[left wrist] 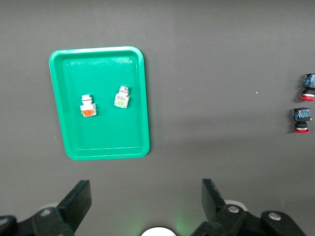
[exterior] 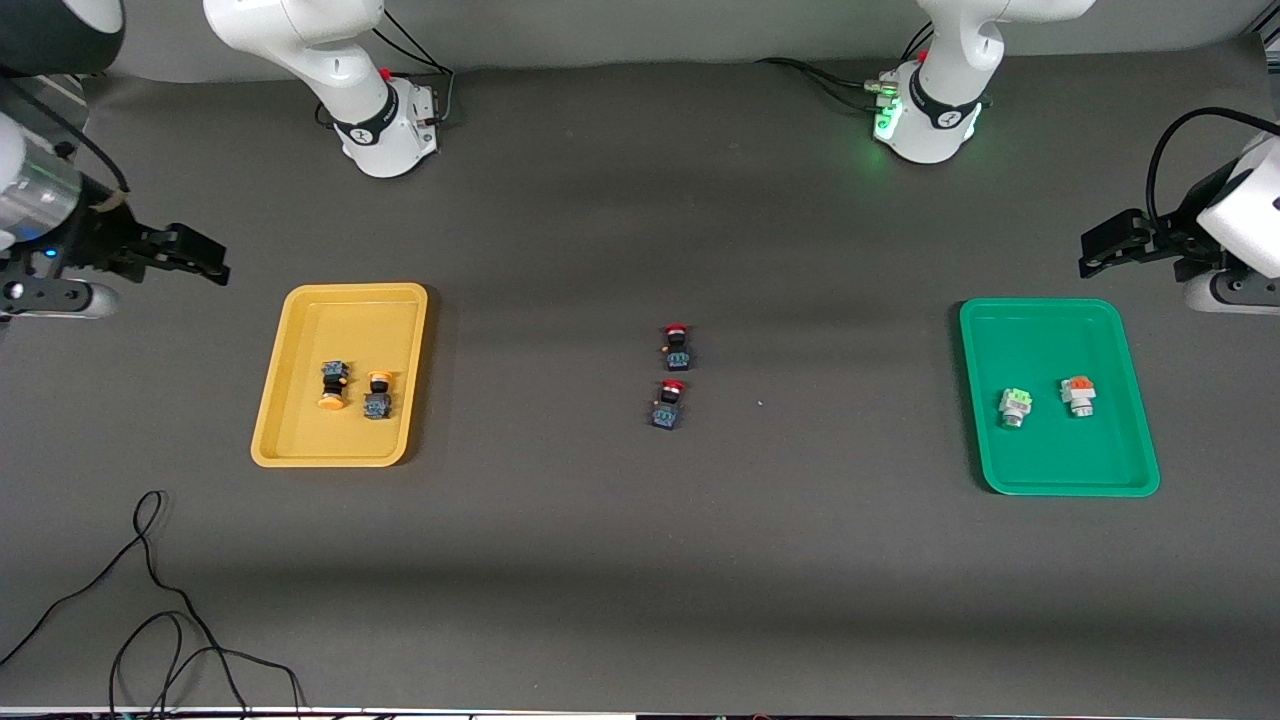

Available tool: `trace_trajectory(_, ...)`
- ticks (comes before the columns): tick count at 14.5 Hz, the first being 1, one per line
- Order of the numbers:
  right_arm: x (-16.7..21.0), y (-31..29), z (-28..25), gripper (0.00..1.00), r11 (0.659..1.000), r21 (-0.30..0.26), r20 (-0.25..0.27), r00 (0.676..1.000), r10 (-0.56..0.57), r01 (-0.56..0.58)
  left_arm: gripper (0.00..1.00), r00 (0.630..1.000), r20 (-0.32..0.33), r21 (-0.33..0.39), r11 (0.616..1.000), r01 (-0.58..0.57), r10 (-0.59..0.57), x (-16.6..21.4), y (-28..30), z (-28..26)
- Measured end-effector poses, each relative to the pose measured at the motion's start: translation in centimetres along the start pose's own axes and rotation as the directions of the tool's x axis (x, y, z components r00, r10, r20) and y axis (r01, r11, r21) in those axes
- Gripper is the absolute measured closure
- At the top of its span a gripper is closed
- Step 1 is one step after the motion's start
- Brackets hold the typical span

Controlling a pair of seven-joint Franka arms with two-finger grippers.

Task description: Place green and yellow buttons in trays

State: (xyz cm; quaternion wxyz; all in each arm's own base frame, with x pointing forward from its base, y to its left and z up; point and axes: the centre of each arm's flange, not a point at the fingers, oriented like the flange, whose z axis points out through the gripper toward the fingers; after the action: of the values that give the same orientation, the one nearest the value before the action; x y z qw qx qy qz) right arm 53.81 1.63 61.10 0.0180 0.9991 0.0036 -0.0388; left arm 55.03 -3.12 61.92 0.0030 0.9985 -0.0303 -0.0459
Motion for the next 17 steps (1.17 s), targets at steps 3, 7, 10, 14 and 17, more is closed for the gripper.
trace_trajectory(3, 0.5, 2.7, -0.5, 0.00, 0.999, 0.002, -0.049, 0.998, -0.037, 0.037, 0.00, 1.000, 0.000, 0.000, 1.000, 0.001, -0.001, 0.0, 0.0, 0.0)
trace_trajectory(7, 1.3, 2.3, -1.5, 0.00, 0.999, -0.004, -0.080, 0.996, -0.042, 0.042, 0.00, 1.000, 0.000, 0.000, 1.000, 0.001, -0.001, 0.0, -0.1, 0.0)
trace_trajectory(10, 1.6, 2.4, -1.5, 0.00, 0.999, -0.005, -0.081, 0.996, -0.039, 0.039, 0.00, 1.000, 0.000, 0.000, 1.000, 0.002, -0.002, 0.0, -0.1, 0.0)
trace_trajectory(14, 1.8, 0.8, -2.0, 0.00, 0.999, -0.011, -0.092, 0.994, -0.053, 0.052, 0.00, 1.000, 0.000, 0.000, 1.000, 0.002, -0.002, 0.0, -0.1, 0.0)
trace_trajectory(17, 2.7, 0.7, -2.3, 0.00, 0.998, -0.031, -0.101, 0.993, -0.055, 0.052, 0.00, 1.000, 0.001, 0.000, 1.000, 0.003, -0.003, 0.0, -0.2, 0.0)
